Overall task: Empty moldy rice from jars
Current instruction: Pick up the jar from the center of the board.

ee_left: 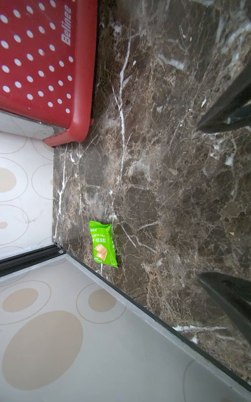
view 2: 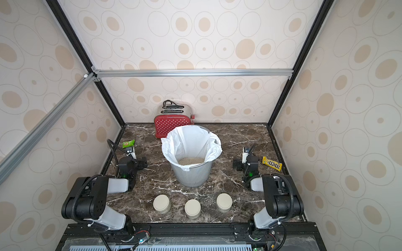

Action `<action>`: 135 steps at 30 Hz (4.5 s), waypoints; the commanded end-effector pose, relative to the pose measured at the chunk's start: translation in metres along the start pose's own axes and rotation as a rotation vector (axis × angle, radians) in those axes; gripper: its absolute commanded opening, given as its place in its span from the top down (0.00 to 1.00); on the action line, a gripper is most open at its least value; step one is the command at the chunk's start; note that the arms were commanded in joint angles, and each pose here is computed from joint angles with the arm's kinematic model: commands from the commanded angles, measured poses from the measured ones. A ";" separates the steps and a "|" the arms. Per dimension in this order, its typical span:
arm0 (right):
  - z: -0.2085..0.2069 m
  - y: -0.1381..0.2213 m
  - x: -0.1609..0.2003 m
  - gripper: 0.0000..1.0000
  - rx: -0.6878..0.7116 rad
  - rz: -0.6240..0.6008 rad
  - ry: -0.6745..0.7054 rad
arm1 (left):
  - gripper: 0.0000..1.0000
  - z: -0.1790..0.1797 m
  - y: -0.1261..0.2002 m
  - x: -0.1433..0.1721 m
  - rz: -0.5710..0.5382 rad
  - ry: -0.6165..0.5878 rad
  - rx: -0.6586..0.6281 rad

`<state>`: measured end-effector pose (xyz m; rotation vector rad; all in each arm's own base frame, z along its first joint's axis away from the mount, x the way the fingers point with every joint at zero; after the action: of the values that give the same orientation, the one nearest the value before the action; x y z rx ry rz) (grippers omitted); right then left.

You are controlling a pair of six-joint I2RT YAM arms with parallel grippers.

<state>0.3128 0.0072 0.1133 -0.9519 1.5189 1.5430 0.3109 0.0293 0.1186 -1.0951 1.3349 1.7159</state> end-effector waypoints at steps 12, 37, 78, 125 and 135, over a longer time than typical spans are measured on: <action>0.000 -0.001 -0.008 0.00 -0.002 -0.019 0.001 | 0.01 -0.002 -0.003 -0.012 -0.027 -0.021 0.007; 0.000 0.000 -0.008 0.00 -0.010 -0.027 -0.004 | 0.01 -0.002 -0.003 -0.012 -0.026 -0.024 0.005; 0.032 0.113 -0.063 0.00 0.033 0.464 -0.109 | 0.01 -0.009 0.108 -0.121 0.089 0.131 0.414; 0.111 0.187 0.008 0.00 -0.089 0.815 -0.057 | 0.01 -0.065 0.173 -0.070 0.130 0.225 0.635; 0.117 0.188 0.018 0.00 -0.111 0.860 -0.038 | 0.01 -0.065 0.175 -0.066 0.137 0.240 0.643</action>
<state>0.1406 0.1232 0.1860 -0.3357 1.9257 2.2229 0.1958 -0.0733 0.2318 -0.8339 1.9663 1.1611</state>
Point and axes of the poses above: each gripper's point midway between its finger pads, its own y axis back along the fingers, its own z axis along the line the jaws close on, x = y × z, the point moved 9 cm from there along y, back along the fingers, and after that the axes turned 2 degrees about -y, right-handed, at the moved point
